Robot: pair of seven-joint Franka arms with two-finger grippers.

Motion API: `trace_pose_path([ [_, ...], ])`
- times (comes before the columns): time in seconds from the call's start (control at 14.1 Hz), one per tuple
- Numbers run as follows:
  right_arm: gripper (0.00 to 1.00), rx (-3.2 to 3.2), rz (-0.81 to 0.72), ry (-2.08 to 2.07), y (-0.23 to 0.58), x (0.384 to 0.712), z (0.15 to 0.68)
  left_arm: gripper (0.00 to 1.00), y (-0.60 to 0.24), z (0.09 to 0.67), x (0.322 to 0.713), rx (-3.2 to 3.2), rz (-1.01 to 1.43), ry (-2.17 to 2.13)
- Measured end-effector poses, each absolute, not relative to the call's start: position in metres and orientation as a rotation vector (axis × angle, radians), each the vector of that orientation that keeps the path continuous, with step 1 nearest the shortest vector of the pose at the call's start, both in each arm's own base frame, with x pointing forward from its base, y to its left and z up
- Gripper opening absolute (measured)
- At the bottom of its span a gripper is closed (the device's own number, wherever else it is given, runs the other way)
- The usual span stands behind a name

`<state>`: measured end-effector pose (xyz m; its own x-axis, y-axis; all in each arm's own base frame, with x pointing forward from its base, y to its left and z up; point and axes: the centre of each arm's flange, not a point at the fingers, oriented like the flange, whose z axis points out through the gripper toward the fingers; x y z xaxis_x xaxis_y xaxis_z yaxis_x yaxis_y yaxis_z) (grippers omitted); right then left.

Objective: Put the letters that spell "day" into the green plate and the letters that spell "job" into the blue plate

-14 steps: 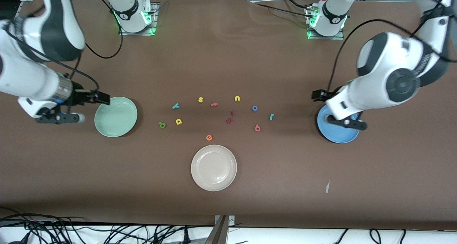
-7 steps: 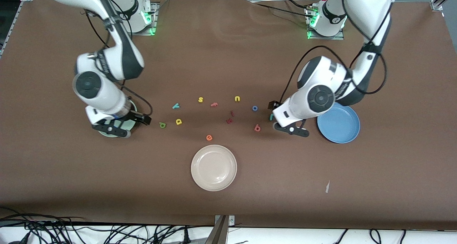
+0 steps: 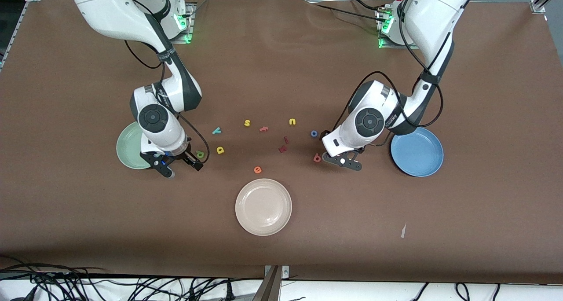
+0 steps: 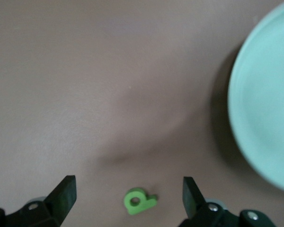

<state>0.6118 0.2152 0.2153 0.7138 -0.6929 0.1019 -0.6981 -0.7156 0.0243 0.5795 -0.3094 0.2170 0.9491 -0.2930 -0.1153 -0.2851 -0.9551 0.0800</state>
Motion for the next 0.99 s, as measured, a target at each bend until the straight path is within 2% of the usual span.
trace_pose_path([
  [0.14, 0.99, 2.77, 0.128, -1.351, 0.235, 0.603, 0.201, 0.97, -0.312, 0.199, 0.57, 3.072, -0.175, -0.463],
  [0.28, 0.93, 2.708, 0.13, -1.481, 0.252, 0.595, 0.191, 0.94, -0.314, 0.187, 0.565, 3.083, -0.178, -0.464],
  [0.57, 0.92, 2.657, 0.119, -1.543, 0.249, 0.59, 0.183, 0.84, -0.319, 0.177, 0.559, 3.083, -0.193, -0.475],
  [0.64, 0.89, 2.652, 0.119, -1.547, 0.246, 0.59, 0.182, 0.79, -0.319, 0.176, 0.558, 3.083, -0.197, -0.476],
  [0.78, 0.88, 2.656, 0.13, -1.56, 0.243, 0.59, 0.18, 0.6, -0.32, 0.173, 0.555, 3.09, -0.203, -0.497],
  [0.85, 0.82, 2.662, 0.137, -1.568, 0.241, 0.59, 0.178, 0.6, -0.32, 0.171, 0.552, 3.102, -0.203, -0.517],
  [0.92, 0.82, 2.663, 0.14, -1.573, 0.239, 0.589, 0.176, 0.55, -0.32, 0.17, 0.551, 3.115, -0.197, -0.52],
  [0.99, 0.73, 2.663, 0.142, -1.577, 0.238, 0.589, 0.176, 0.55, -0.321, 0.17, 0.55, 3.118, -0.194, -0.516],
])
